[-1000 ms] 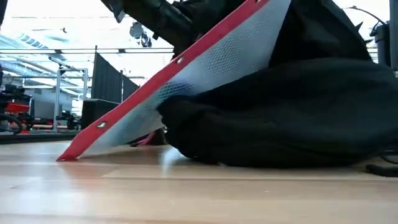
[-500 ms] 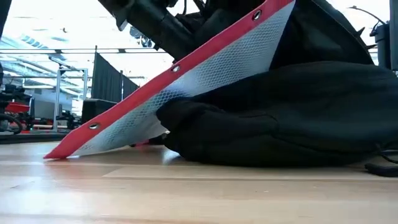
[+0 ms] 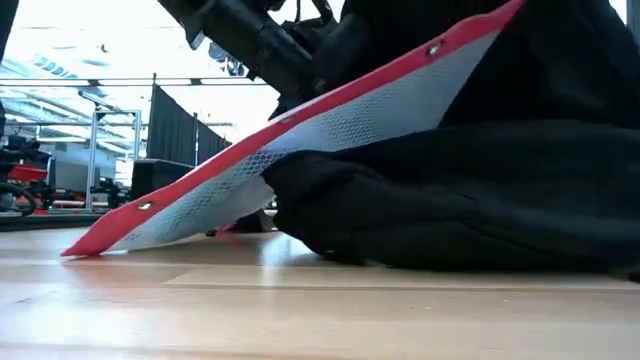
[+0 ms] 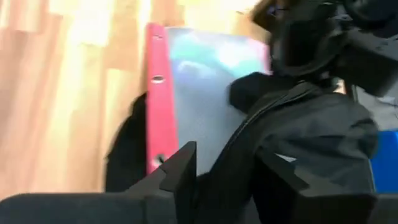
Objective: Unpack backpack
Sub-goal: Put the white zip bag into the black backpack
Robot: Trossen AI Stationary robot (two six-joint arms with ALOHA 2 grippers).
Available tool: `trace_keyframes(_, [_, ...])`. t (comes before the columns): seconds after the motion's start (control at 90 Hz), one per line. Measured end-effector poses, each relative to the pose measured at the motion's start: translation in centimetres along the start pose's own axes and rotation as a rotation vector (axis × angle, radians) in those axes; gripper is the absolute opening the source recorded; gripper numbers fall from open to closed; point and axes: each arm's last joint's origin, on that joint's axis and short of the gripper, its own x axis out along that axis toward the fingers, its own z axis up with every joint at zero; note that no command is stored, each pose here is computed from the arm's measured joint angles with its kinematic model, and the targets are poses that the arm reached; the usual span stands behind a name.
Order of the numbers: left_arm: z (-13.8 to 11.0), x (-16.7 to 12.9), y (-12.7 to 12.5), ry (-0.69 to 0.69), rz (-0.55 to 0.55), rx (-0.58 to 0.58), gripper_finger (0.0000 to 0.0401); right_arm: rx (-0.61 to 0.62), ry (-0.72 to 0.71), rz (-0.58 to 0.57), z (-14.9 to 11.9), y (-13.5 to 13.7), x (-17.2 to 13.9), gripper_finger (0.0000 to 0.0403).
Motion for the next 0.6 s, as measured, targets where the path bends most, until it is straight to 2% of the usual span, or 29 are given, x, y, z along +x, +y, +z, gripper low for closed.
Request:
trace_keyframes(0.067, [0.0,0.0,0.0,0.001,0.001,0.0,0.0,-0.021,-0.016,-0.004,-0.5,1.3,-0.7,0.0118])
trace_keyframes(0.144, [0.0,0.1,0.1,0.001,0.005,-0.003,0.0,-0.01,-0.04,-0.06,-1.0,2.2,-1.0,0.0119])
trace_keyframes(0.322, [0.2,0.1,0.1,-0.012,0.001,-0.017,0.0,0.022,-0.005,-0.12,-1.8,2.8,-0.7,0.0119])
trace_keyframes(0.478, [0.2,0.1,0.1,-0.011,-0.003,-0.017,0.0,-0.197,0.02,-0.124,-2.9,5.7,0.0,0.0119])
trace_keyframes(0.6, [0.2,0.1,0.1,-0.01,-0.005,-0.017,0.0,-0.245,0.018,-0.158,-3.2,6.9,0.7,0.0119])
